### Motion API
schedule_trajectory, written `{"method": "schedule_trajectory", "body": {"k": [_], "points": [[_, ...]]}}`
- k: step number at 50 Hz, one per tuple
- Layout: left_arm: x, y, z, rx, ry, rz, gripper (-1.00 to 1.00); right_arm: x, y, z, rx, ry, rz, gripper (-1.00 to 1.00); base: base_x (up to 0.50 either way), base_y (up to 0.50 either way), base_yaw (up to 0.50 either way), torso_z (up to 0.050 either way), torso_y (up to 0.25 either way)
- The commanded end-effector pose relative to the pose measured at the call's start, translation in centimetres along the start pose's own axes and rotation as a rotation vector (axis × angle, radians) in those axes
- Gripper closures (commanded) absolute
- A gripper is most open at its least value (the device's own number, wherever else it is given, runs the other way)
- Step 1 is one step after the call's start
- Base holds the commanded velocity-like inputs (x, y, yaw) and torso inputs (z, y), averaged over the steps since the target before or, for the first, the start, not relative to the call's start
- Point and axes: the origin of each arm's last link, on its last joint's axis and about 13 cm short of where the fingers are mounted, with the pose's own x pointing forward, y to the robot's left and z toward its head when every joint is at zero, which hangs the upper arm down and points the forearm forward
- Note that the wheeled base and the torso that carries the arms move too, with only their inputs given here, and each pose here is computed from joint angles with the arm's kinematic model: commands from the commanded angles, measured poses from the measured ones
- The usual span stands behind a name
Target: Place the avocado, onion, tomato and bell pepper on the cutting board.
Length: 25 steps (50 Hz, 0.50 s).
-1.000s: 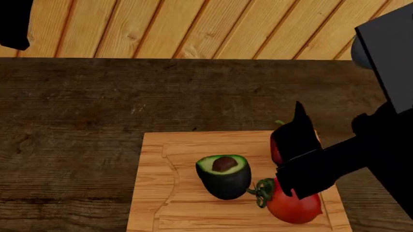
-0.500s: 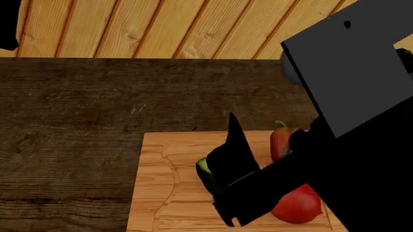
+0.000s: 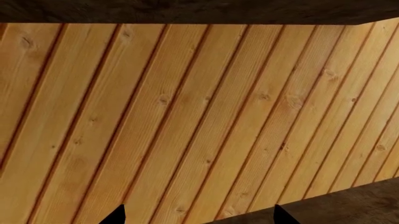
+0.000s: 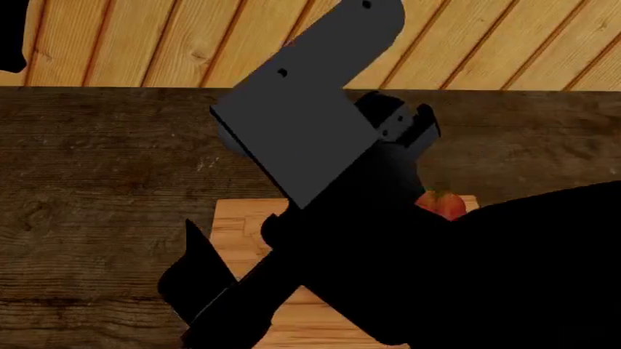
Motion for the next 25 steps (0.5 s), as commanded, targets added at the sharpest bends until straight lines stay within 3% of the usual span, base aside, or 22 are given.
{"method": "schedule_trajectory", "body": {"k": [1, 25], "points": [[0.2, 0.2, 0.1, -0.002, -0.005, 0.005, -1.0, 2.4, 0.5, 0.5, -0.028, -0.013, 0.122, -1.0, 0.0, 0.0, 0.0, 0.0, 0.0], [0.2, 0.3, 0.3, -0.003, -0.016, 0.011, -1.0, 5.6, 2.2, 1.1, -0.071, -0.014, 0.315, -1.0, 0.0, 0.0, 0.0, 0.0, 0.0]]}}
